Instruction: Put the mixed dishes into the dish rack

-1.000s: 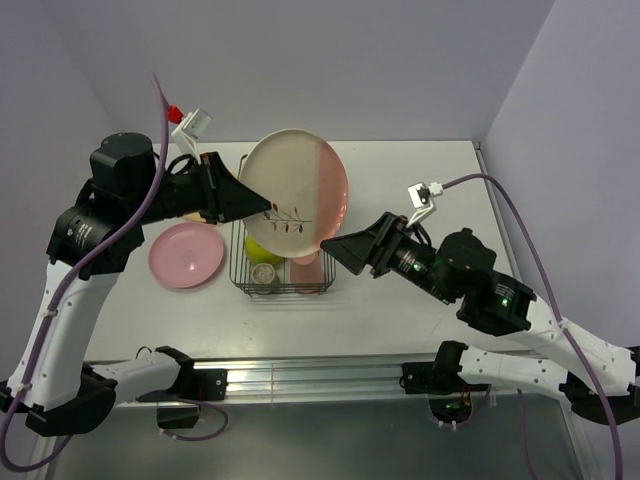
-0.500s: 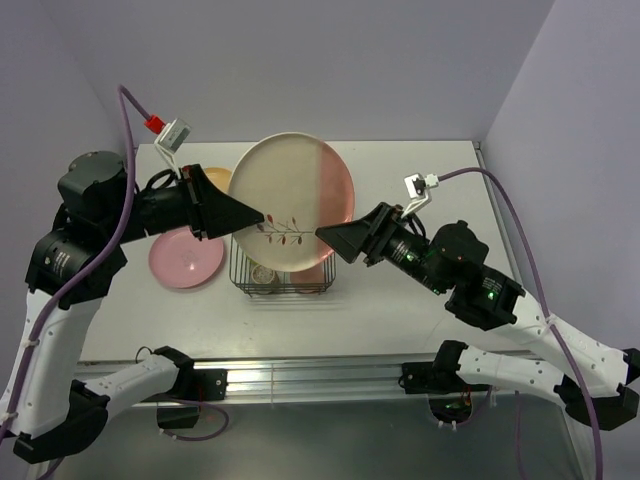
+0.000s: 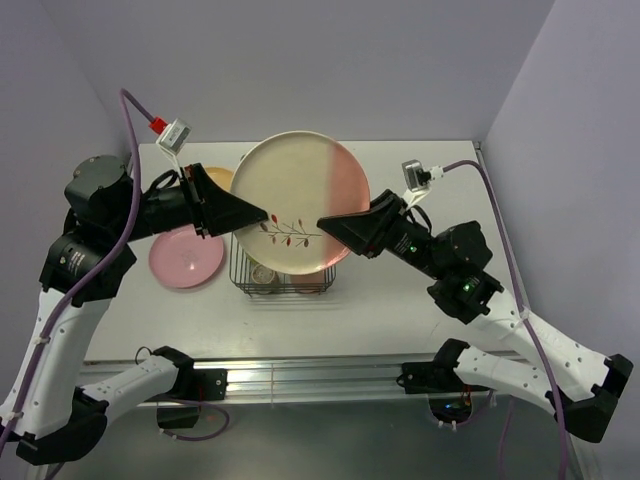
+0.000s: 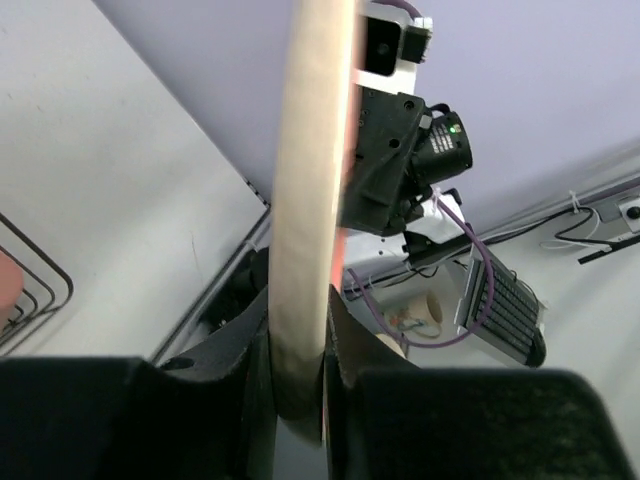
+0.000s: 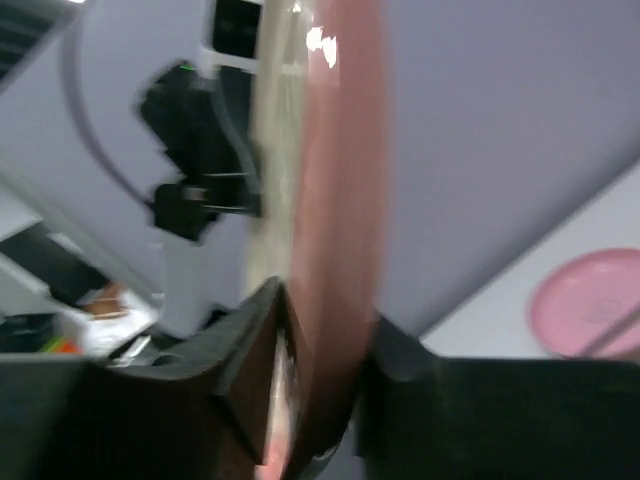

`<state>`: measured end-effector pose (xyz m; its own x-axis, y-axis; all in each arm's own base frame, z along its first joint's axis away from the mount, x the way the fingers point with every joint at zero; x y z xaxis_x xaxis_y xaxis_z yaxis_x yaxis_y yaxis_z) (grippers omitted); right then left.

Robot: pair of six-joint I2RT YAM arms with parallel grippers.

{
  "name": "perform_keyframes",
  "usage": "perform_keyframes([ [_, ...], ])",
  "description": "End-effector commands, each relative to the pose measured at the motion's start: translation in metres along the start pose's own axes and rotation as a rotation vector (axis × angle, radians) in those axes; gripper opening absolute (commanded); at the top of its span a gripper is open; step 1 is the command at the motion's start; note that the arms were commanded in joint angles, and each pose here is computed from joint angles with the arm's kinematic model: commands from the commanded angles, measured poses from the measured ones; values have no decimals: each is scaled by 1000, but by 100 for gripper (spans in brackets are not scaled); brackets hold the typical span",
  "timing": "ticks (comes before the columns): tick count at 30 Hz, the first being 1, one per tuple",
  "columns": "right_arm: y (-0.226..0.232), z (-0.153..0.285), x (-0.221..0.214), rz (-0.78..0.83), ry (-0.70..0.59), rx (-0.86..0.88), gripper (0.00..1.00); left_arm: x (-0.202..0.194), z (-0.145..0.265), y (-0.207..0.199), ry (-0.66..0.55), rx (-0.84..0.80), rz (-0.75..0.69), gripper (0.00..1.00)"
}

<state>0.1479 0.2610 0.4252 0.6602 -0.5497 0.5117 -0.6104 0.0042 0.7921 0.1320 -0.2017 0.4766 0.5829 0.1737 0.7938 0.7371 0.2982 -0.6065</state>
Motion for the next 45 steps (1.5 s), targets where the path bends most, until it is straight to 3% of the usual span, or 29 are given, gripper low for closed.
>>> perform_keyframes([
  [1,34,-7,-4,63,86,196,28,20,2,-30,-79,-147,-113,0],
  [3,32,-12,-7,59,111,200,0,17,-3,-22,-68,-135,-101,0],
  [7,28,-16,-5,62,116,166,0,15,-11,7,-48,0,-92,1],
  [8,27,-17,-2,65,100,148,0,21,-12,21,-78,93,-115,12],
  [9,24,-18,-1,73,92,130,0,15,-13,38,-57,178,-83,32],
  [10,21,-19,0,82,94,106,0,16,-12,49,-67,243,-80,67],
  [13,8,-25,5,98,70,23,0,17,-4,91,-117,492,-77,94],
  [14,4,-27,6,99,65,1,0,13,-2,105,-119,559,-65,97],
  [17,-11,-35,14,108,32,-94,0,14,24,139,-204,815,-56,99],
  [21,-43,-52,22,129,-1,-255,0,23,85,164,-430,1184,-55,99],
  [24,-51,-71,38,168,-45,-358,0,22,119,159,-595,1267,-44,99],
  [26,-80,-81,39,190,-45,-495,0,18,137,156,-686,1297,-36,99],
  [27,-71,-88,45,216,-51,-505,0,17,140,155,-704,1297,-37,99],
  [29,-92,-103,45,251,-64,-601,0,12,141,156,-711,1285,-42,99],
  [30,-74,-115,60,278,-106,-587,0,10,140,158,-704,1283,-42,99],
  [32,-104,-127,51,336,-96,-748,0,3,135,165,-670,1287,-42,99],
  [34,-89,-139,60,387,-124,-803,0,-2,129,173,-628,1294,-48,99],
  [35,-113,-148,56,428,-138,-893,0,-5,125,176,-606,1289,-44,99],
  [36,-98,-151,69,441,-163,-906,0,-8,123,178,-591,1288,-42,99],
  [38,-123,-162,61,489,-178,-1011,0,-17,114,188,-542,1282,-35,99],
  [39,-112,-161,71,498,-211,-1029,0,-19,112,192,-531,1283,-34,99],
  [45,-143,-152,69,586,-286,-1183,0,-49,100,229,-389,1370,-34,99],
])
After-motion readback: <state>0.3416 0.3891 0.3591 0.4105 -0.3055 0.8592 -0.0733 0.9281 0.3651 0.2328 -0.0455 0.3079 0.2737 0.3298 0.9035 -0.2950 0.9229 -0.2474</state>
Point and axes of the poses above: each gripper's point midway between its finger pads, its own z axis back along the fingers, its own y axis along the line the jaws close on, x = y × z, the point moved 3 cm from there along z, back along the fingers, and after that the axes turned 11 degrees about -z, right-handed, at the moved point
